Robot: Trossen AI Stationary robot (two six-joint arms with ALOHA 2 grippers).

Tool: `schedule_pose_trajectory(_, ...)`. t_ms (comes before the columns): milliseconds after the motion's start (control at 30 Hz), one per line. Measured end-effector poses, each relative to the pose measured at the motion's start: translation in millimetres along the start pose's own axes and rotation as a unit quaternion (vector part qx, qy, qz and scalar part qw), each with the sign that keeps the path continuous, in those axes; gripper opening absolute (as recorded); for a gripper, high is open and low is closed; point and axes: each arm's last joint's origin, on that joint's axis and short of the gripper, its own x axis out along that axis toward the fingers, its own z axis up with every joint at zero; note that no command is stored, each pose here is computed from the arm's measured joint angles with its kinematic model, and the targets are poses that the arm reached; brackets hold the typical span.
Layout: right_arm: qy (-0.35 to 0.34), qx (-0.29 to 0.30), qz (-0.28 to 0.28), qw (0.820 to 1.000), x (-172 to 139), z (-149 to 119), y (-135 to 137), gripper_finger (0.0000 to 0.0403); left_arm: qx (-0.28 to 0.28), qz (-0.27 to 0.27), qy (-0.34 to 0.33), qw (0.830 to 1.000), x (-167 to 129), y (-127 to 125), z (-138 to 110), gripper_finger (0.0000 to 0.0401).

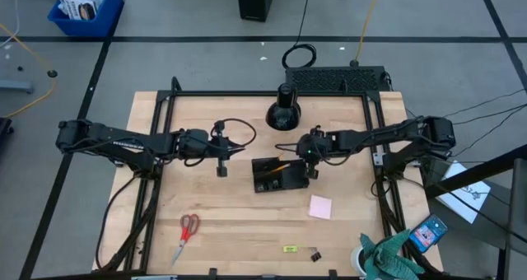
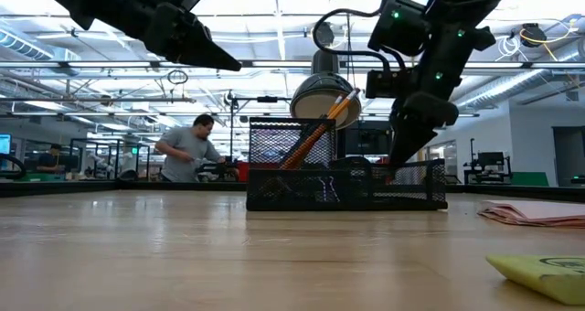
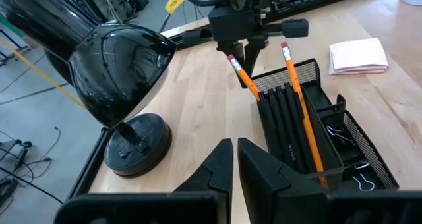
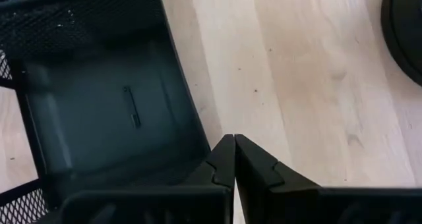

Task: Pick and place office supplies into organizer
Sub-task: Adjust the black desk organizer

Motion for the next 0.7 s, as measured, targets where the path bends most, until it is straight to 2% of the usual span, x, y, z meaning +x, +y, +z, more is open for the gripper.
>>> schedule_pose_trajectory(700, 0.011, 0.009, 0.014, 1.0, -1.1, -2.7, 8.4, 0.0, -0.003, -0.001, 0.003, 1.0, 0.1, -0.2, -0.6, 0.0031)
